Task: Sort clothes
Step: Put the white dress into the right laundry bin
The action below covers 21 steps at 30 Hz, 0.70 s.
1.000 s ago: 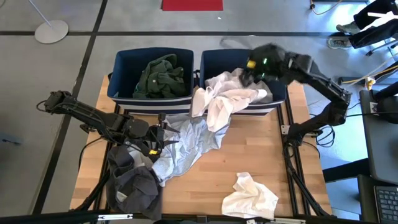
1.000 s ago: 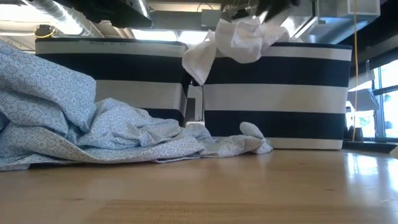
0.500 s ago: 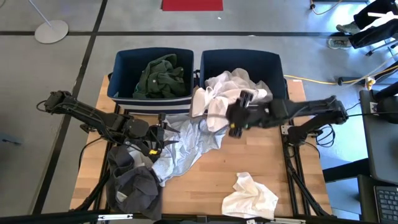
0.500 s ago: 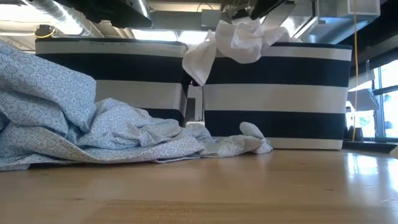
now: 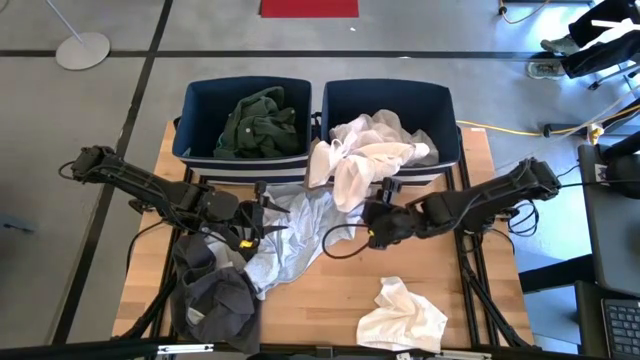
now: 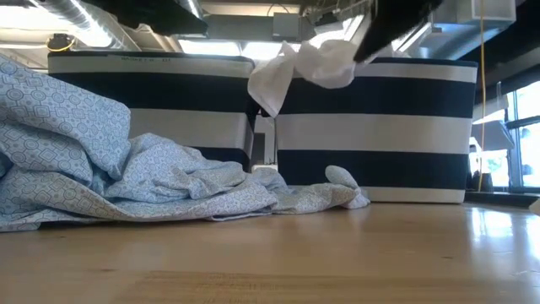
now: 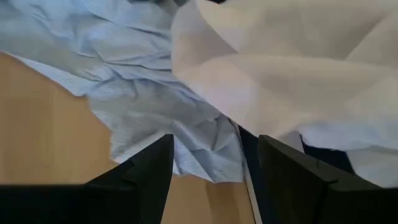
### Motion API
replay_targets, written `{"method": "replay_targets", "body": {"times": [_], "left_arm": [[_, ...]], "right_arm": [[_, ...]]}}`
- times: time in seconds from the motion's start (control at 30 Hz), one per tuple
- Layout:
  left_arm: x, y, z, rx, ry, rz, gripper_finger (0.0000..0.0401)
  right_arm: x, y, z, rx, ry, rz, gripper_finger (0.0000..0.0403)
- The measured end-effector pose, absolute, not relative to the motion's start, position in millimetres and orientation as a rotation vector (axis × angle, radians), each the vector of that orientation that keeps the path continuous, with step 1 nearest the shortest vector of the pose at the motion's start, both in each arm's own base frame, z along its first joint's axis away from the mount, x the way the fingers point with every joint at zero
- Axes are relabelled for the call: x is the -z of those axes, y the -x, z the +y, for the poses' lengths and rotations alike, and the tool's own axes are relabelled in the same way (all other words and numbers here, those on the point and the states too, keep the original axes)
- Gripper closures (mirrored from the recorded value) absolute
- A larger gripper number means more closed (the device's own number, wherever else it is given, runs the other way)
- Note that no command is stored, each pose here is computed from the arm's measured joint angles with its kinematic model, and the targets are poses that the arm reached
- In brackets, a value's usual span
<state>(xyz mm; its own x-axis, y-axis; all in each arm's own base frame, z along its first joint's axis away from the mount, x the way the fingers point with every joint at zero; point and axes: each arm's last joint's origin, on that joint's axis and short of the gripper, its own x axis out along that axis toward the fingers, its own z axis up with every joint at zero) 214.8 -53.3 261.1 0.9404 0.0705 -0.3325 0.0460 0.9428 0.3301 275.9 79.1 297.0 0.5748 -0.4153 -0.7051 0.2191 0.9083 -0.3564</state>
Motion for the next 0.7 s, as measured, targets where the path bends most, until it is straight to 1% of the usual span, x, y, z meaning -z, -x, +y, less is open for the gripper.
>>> {"method": "replay_targets", "body": {"times": [0.13,0.3,0.5,0.6,0.7], "left_arm": [[-260.9,-214.7,-53.3,-0.012,-0.343,0.35,0.0229],[-260.9,-214.7,-53.3,-0.012,-0.345,0.351,0.0229],[-260.8,-214.7,-53.3,-0.011,-0.352,0.351,0.0229],[-260.8,-214.7,-53.3,-0.011,-0.352,0.352,0.0229],[-260.8,-214.6,-53.4,-0.01,-0.352,0.352,0.0229]], "right_arm": [[-279.5,-278.5,70.2,0.454,0.27,0.862,0.0168],[-275.2,-286.1,53.8,0.542,0.327,0.812,0.0168],[-287.6,-298.3,38.5,0.671,0.435,0.697,0.0168],[-301.3,-302.6,30.3,0.759,0.503,0.663,0.0169],[-317.1,-304.9,18.4,0.855,0.527,0.642,0.0169]]}}
